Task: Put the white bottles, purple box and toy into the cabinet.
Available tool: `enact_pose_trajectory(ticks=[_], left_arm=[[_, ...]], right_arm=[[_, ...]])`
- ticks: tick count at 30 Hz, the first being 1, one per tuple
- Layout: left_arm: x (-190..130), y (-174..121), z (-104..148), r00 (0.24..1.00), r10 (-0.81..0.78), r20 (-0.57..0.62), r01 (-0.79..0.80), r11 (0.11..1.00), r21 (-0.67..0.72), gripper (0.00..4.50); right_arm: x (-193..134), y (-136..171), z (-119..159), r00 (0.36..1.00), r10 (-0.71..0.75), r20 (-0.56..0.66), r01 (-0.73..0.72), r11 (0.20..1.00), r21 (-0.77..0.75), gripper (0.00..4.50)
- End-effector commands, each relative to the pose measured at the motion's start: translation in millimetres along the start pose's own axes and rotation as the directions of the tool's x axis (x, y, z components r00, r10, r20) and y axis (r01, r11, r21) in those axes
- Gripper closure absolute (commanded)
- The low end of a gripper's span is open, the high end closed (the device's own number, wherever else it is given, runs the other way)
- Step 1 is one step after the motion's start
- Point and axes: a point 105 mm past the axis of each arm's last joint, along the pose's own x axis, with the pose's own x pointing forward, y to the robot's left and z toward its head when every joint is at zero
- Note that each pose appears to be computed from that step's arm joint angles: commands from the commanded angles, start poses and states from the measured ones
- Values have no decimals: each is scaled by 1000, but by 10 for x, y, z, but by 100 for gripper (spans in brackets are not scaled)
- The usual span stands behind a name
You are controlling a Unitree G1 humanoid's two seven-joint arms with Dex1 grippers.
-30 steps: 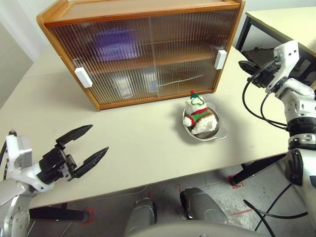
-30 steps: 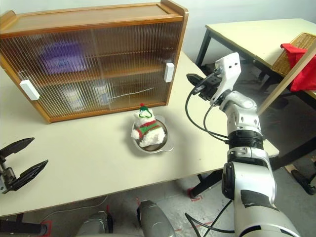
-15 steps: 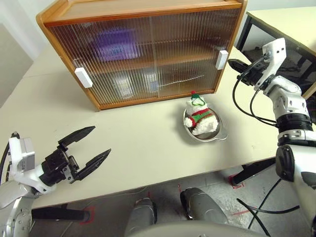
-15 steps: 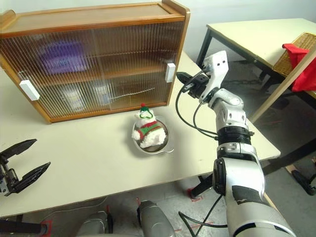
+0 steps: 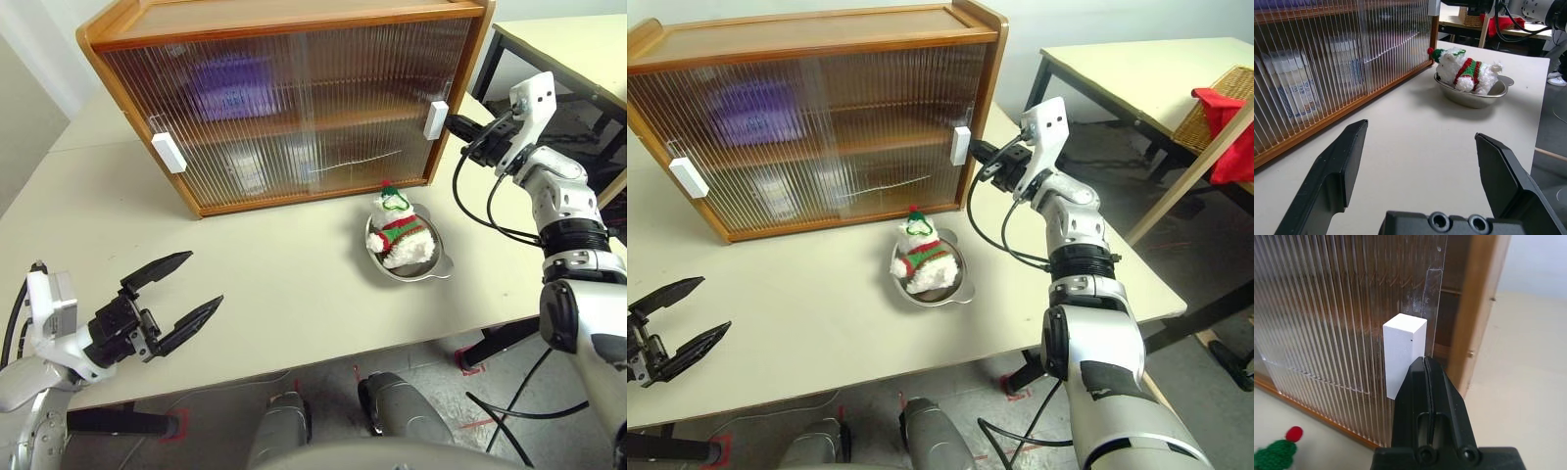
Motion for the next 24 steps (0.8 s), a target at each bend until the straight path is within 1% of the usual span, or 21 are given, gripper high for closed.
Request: enact_pose_trajectory(ticks=[1, 5, 16, 24], left_arm=[[27, -15, -13, 1000, -15, -21, 15, 1000, 4, 0], [38, -13, -4, 1000, -15, -21, 15, 1000, 6, 0], [53, -35, 0, 1000, -3, -22, 3, 1000, -3, 0], [55, -49, -3, 1000, 10, -22, -10, 1000, -1, 0]], right_arm=[[110, 147, 70, 997, 74, 18, -74, 997, -4, 446], [176, 253, 84, 993, 113, 35, -113, 994, 11, 446], [488, 789, 114, 954, 281, 105, -290, 954, 72, 446], [627, 1038, 157, 926, 355, 132, -368, 926, 89, 446]])
